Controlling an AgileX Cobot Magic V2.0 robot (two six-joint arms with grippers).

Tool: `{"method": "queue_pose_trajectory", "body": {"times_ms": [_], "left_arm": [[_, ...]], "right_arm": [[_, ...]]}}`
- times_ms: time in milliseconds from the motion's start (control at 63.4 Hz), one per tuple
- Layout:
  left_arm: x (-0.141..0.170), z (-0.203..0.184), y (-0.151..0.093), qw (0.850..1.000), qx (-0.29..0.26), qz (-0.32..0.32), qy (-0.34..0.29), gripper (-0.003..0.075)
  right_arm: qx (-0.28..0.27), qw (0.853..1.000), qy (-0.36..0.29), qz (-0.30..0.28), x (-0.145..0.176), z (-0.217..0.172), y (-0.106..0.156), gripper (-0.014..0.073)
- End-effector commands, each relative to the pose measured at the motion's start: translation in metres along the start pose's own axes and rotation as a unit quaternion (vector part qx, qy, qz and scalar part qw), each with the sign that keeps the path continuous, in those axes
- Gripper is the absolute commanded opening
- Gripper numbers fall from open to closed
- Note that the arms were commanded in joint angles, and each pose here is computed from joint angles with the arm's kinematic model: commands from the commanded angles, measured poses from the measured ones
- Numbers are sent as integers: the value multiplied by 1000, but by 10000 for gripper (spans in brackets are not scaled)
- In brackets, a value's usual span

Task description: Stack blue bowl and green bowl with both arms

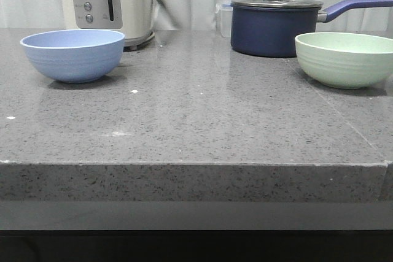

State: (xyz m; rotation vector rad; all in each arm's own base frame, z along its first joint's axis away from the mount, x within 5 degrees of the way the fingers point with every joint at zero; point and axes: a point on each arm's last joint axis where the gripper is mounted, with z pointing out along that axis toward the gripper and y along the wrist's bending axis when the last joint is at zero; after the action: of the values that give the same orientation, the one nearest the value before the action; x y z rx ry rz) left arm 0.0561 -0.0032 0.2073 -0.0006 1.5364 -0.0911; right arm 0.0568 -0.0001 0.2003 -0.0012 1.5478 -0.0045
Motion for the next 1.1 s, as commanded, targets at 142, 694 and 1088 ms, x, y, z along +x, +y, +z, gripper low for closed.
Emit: {"method": "queue_pose_trajectory", "body": {"times_ms": [142,694,1088], "left_arm": [[-6,-2,-1,999,6,-4,-45,-20],[-98,-21,-7,998,12,-14,-57,-20],[-177,5,-13,998,10,-13,64,-20]], "right_arm": [[5,999,-54,-3,-13,-3,-1,-53],[-4,1000,-18,10,-87,-21,1,-53],[-9,996,84,9,-167,5,1,-53]]}}
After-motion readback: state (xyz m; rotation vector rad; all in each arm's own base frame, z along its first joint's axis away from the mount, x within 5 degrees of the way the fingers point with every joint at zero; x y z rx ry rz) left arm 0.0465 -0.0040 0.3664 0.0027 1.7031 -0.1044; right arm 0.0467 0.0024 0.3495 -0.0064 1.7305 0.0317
